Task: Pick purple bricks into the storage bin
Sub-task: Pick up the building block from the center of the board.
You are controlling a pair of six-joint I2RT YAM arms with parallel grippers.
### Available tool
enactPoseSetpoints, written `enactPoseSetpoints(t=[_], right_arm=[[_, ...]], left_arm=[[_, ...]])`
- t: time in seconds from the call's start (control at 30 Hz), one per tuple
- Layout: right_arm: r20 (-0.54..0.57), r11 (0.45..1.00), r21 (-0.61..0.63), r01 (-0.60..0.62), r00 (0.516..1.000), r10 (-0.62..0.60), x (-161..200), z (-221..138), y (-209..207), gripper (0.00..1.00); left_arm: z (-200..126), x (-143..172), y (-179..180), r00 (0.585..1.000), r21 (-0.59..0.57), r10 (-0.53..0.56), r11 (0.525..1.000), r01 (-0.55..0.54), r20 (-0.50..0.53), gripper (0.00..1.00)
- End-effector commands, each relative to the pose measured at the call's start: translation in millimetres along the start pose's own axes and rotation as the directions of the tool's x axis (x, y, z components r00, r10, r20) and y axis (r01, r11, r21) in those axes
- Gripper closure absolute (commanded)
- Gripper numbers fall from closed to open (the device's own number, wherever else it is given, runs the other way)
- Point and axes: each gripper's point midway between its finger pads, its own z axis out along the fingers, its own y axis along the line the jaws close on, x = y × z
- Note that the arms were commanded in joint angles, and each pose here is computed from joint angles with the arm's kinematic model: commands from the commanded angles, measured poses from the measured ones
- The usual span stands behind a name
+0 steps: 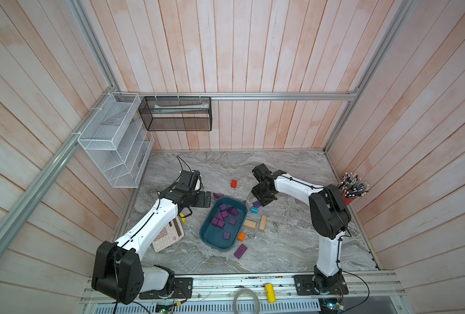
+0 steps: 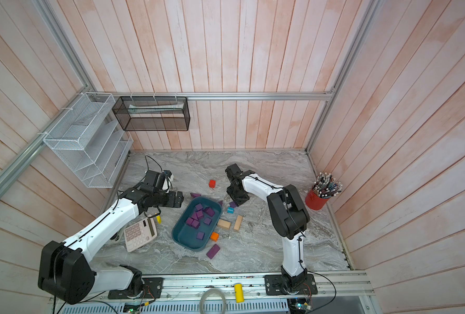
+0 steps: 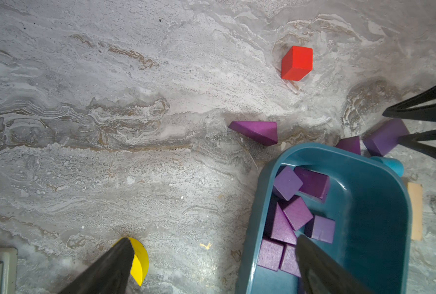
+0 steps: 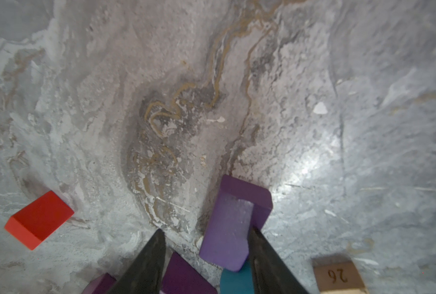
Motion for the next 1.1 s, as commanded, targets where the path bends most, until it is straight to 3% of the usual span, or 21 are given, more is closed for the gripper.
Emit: enactPoseSetpoints(t=[0.0,1.07], right_arm=[[-0.02,0.998,0.063,-0.022,1.0,0.024,2.2,16.8,-18.3,0.47],[0.015,1.0,0.016,0.002,1.0,-0.002,1.1,-10.0,-13.4,0.5]], left_arm=[[-4.7,-10.6,-6.9,0.999,0.029,0.018,0.999,-0.018,0.031,0.0],[-6.4,-10.8,-10.8,0.999,0.049,0.026,0.998,-0.028,0.038,0.0]])
